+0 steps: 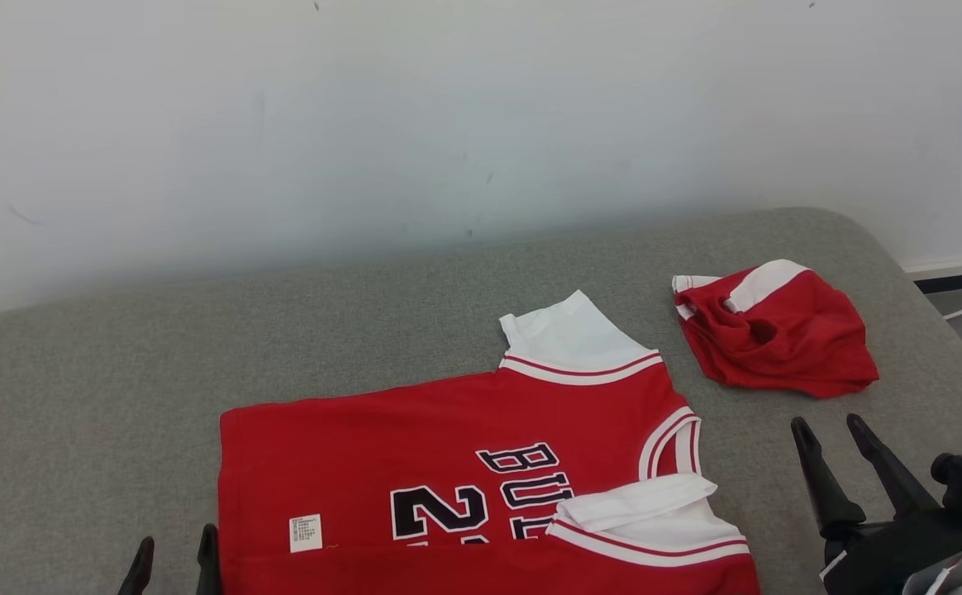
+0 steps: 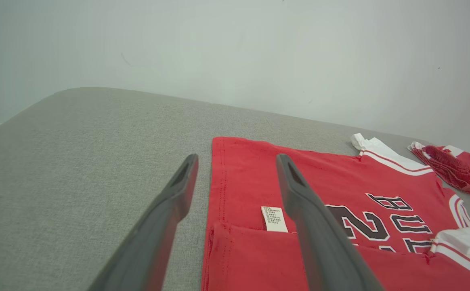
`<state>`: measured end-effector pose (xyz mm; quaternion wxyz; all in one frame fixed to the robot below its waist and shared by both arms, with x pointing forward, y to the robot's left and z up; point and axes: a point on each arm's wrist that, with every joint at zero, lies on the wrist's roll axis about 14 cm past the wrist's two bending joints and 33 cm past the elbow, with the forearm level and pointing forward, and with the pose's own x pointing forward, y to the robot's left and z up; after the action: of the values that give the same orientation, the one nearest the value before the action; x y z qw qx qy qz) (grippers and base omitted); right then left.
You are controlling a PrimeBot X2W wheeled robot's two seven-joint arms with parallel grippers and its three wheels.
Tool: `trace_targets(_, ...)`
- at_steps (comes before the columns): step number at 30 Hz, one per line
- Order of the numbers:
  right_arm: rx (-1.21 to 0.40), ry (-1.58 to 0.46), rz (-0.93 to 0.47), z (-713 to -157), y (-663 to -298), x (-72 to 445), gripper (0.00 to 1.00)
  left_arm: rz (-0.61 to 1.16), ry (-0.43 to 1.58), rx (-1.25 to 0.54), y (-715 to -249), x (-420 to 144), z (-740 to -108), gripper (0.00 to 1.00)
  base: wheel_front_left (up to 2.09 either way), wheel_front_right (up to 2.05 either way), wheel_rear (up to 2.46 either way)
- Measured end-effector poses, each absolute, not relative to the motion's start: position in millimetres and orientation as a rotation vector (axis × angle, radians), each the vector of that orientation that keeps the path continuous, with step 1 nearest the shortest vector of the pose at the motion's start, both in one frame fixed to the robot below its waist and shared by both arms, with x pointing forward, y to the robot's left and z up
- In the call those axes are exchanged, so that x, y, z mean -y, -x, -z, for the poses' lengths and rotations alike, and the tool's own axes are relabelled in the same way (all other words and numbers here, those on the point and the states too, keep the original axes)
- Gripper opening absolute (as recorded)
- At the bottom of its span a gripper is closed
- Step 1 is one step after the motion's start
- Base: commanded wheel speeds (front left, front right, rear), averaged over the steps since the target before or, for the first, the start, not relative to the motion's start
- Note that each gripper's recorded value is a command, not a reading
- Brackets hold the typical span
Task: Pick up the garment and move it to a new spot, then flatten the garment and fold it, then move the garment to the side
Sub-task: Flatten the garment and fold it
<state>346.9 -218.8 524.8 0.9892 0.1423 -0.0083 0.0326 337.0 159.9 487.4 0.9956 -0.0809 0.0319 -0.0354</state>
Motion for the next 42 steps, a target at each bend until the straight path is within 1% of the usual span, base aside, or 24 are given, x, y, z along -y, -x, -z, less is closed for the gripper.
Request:
trace_targets(8, 0.019, -0.272, -0.005, -521, -340, 237, 1.0, 0.089, 0.184, -0.052, -339, -149, -491, 1.0, 0.0, 0.0, 0.0)
trace_targets(12, 0.011, -0.264, 0.002, -518, -336, 238, 1.0, 0.113, 0.141, -0.057, -339, -144, -489, 1.0, 0.0, 0.0, 0.0)
trace_targets(20, 0.027, -0.202, -0.021, -522, -335, 236, 1.0, 0.162, 0.054, -0.083, -338, -138, -486, 1.0, 0.0, 0.0, 0.0)
trace_targets(25, 0.028, -0.186, -0.033, -523, -334, 235, 1.0, 0.164, 0.03, -0.094, -337, -139, -486, 1.0, 0.0, 0.0, 0.0)
trace_targets(30, 0.037, -0.167, -0.047, -526, -335, 232, 1.0, 0.182, -0.035, -0.11, -334, -139, -484, 1.0, 0.0, 0.0, 0.0)
trace_targets(42, 0.033, -0.17, -0.058, -525, -332, 226, 1.0, 0.171, -0.05, -0.113, -332, -143, -489, 1.0, 0.0, 0.0, 0.0)
